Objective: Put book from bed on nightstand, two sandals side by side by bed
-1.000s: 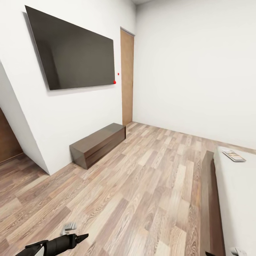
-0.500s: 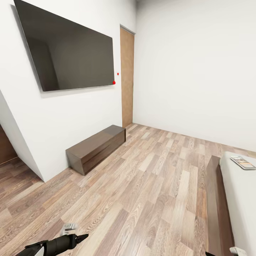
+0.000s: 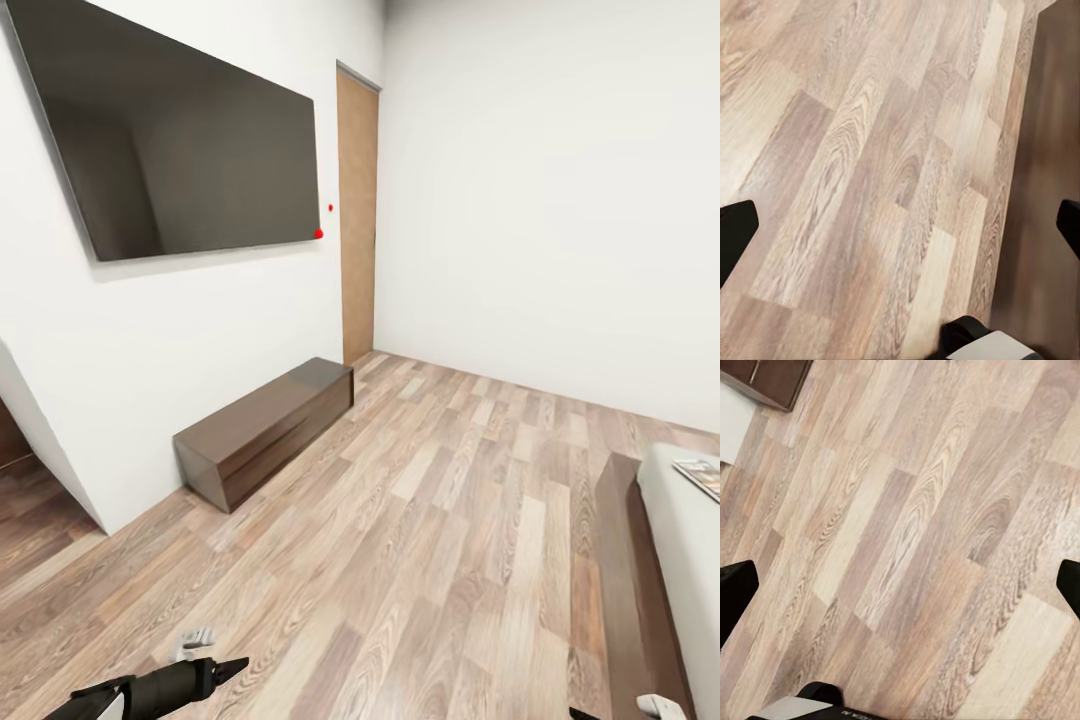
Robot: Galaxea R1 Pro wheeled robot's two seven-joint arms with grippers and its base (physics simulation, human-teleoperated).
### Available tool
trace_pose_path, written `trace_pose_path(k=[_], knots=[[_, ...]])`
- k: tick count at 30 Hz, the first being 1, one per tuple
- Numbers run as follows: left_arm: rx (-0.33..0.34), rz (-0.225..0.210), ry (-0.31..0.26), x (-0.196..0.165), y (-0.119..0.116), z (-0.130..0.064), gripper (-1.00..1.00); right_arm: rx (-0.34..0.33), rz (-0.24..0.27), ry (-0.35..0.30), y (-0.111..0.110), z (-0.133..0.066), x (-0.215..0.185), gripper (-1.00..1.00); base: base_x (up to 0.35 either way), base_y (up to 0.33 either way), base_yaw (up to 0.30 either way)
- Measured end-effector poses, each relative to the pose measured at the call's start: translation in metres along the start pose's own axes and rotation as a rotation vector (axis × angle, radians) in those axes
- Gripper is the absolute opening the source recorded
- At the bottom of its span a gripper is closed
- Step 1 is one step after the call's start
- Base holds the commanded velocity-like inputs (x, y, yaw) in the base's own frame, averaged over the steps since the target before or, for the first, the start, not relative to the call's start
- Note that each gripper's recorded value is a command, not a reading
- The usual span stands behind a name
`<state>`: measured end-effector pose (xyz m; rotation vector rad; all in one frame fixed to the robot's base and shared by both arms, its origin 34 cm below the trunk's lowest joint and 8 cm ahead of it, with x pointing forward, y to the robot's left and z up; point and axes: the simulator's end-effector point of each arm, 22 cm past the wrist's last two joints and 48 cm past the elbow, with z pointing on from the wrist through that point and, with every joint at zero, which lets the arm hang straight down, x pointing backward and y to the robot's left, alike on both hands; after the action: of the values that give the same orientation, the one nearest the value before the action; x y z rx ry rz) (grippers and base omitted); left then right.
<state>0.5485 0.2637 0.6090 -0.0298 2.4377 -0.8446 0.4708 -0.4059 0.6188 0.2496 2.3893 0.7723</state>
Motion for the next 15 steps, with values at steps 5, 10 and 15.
trace_pose_path(k=[5, 10, 15], knots=[[0.0, 0.0, 0.0, 0.0, 0.0, 0.0, 1.0, -0.001, 0.001, 0.0, 0.001, 0.001, 0.001, 1.0, 0.334, 0.0, 0.0], [0.001, 0.0, 0.0, 0.0, -0.001, 0.0, 1.0, -0.002, 0.001, 0.0, 0.001, 0.001, 0.001, 1.0, 0.334, 0.0, 0.0], [0.0, -0.001, 0.002, 0.001, -0.002, 0.002, 1.0, -0.006, 0.021, 0.009, 0.015, 0.021, 0.015, 1.0, 0.334, 0.0, 0.0]])
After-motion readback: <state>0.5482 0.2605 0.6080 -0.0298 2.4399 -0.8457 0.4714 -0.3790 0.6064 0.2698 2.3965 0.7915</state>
